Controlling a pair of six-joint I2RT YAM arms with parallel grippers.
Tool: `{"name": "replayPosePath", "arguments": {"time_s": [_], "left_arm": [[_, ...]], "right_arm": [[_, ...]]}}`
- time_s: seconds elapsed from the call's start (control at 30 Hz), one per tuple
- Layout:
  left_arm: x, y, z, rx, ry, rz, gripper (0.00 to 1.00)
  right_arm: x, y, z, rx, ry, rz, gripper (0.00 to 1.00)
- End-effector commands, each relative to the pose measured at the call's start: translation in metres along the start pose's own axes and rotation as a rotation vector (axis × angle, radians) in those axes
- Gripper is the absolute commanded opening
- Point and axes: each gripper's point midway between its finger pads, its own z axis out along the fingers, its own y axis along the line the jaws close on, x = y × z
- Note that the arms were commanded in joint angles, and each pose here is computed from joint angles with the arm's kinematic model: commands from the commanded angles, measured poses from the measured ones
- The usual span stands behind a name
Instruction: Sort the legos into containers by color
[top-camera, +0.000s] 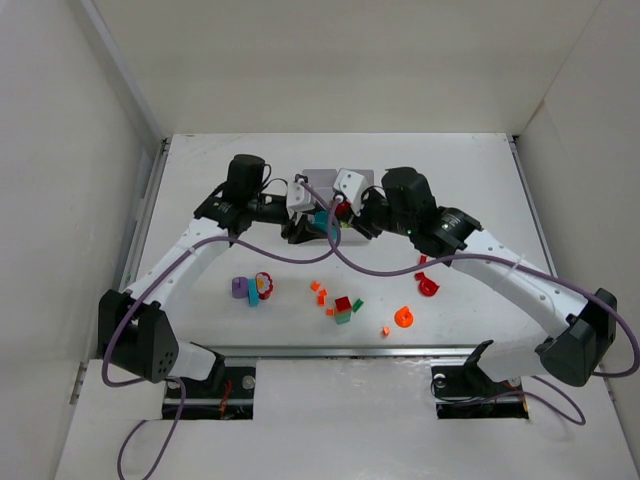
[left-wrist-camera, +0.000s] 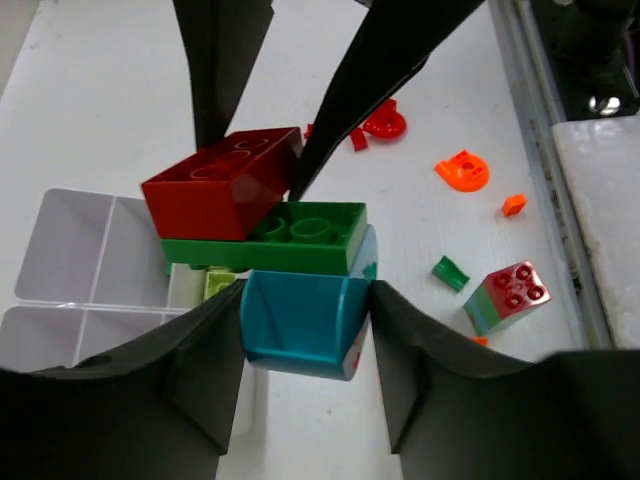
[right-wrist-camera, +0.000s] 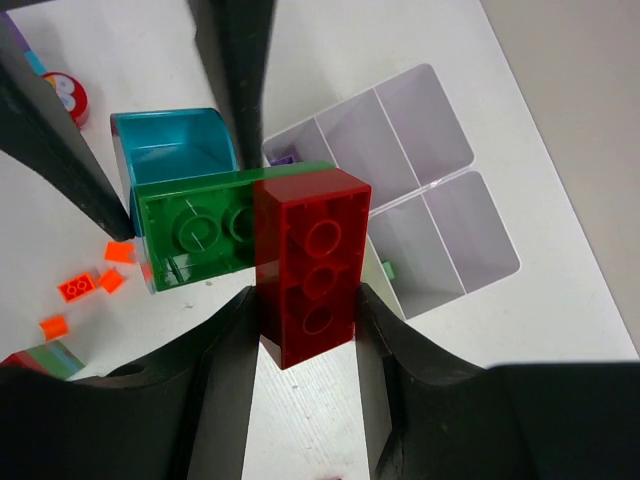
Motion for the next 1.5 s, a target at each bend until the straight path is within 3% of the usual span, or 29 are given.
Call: {"name": "replayPosePath", "arguments": {"time_s": [0.0, 0.03, 0.07, 0.2, 0.63, 0.87, 0.97, 1.1, 1.23, 1.47], "left_arm": [[-0.028, 0.0, -0.003, 0.019, -0.055, 0.062, 0.44], [-0.023, -0.003, -0.002, 0.025, -0.047, 0.035, 0.37], [-0.023, -0.003, -0.002, 0.025, -0.047, 0.035, 0.22], [-0.011, 0.0, -0.003, -0.008, -0.003, -0.005, 0.0], [0.028, 0.005, -0.011, -0.142, 0.123, -0.108, 0.0], [0.045, 0.05, -0.032, -0.521, 0.143, -0.246, 0.0], [0.048, 0.063, -0.046, -0.637, 0.142, -0.269, 0.0], [0.052, 0.064, -0.05, -0.671, 0.149, -0.278, 0.0], [0.054, 0.07, -0.056, -0.7, 0.145, -0.286, 0.0], [0.057, 0.086, -0.068, -0.751, 0.125, -0.297, 0.0]], "right_arm": [[-0.036, -0.003, -0.005, -0.001, -0.099, -0.023, 0.0], [-0.039, -0.004, -0.005, 0.004, -0.109, -0.024, 0.0], [-0.039, -0.004, -0.005, 0.004, -0.109, -0.024, 0.0], [-0.043, -0.011, -0.007, 0.041, -0.129, -0.027, 0.0], [-0.011, -0.036, 0.003, 0.138, -0.055, 0.123, 0.0], [0.015, -0.074, 0.02, 0.133, -0.048, 0.233, 0.0], [0.023, -0.079, 0.033, 0.043, -0.056, 0.169, 0.0], [0.038, -0.08, 0.055, -0.063, -0.027, -0.146, 0.0], [0.048, -0.094, 0.059, -0.143, 0.019, -0.314, 0.0], [0.091, -0.105, 0.081, -0.277, 0.183, -0.386, 0.0]]}}
